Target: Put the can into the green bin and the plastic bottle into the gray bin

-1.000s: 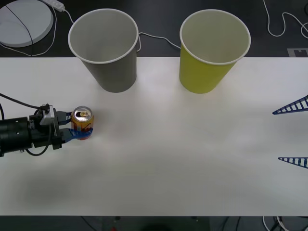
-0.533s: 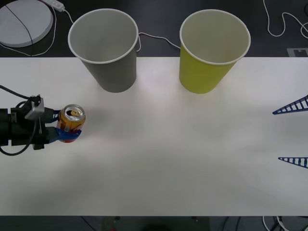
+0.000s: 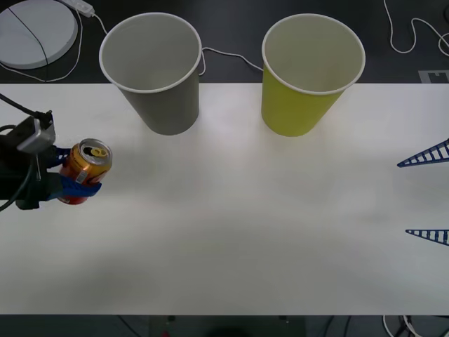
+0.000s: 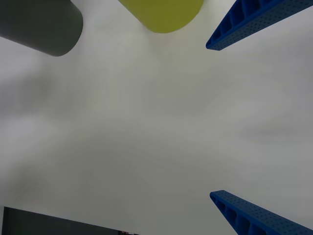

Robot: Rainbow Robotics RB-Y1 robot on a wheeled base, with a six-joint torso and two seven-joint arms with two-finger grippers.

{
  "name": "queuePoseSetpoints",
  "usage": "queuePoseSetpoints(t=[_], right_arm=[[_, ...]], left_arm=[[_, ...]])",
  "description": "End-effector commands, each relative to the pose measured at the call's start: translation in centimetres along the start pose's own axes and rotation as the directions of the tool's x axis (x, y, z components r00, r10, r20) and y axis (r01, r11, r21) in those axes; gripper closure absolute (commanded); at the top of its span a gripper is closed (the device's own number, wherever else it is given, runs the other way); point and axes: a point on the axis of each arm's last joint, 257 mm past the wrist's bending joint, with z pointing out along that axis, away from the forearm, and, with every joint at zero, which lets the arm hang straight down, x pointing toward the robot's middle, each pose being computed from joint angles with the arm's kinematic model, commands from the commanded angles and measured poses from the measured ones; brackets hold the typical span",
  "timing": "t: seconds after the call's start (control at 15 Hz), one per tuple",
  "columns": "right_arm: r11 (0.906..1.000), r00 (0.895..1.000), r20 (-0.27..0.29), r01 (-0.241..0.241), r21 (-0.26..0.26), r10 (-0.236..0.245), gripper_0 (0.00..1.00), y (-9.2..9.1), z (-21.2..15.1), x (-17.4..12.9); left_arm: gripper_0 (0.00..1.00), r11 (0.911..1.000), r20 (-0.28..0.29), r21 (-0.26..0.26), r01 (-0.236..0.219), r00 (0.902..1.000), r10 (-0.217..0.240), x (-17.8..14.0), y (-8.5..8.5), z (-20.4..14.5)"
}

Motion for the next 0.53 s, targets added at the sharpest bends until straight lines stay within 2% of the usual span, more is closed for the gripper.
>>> queuePoseSetpoints(t=[0.07, 0.33, 0.53], right_arm=[[1.0, 1.0, 0.0, 0.0, 0.0, 0.0, 0.0, 0.0, 0.0, 0.0], [1.0, 1.0, 0.0, 0.0, 0.0, 0.0, 0.0, 0.0, 0.0, 0.0], [1.0, 1.0, 0.0, 0.0, 0.0, 0.0, 0.0, 0.0, 0.0, 0.0]], left_arm=[[0.99, 0.9999, -0.043, -0.01, 0.012, 0.999, -0.012, -1.5, 0.1, -1.6], [1.0, 1.0, -0.079, 0.006, -0.003, 0.9969, 0.003, -5.2, -1.3, -3.0], [1.0, 0.9994, -0.113, 0.034, 0.011, 0.9936, -0.008, -7.9, -2.3, -4.0]])
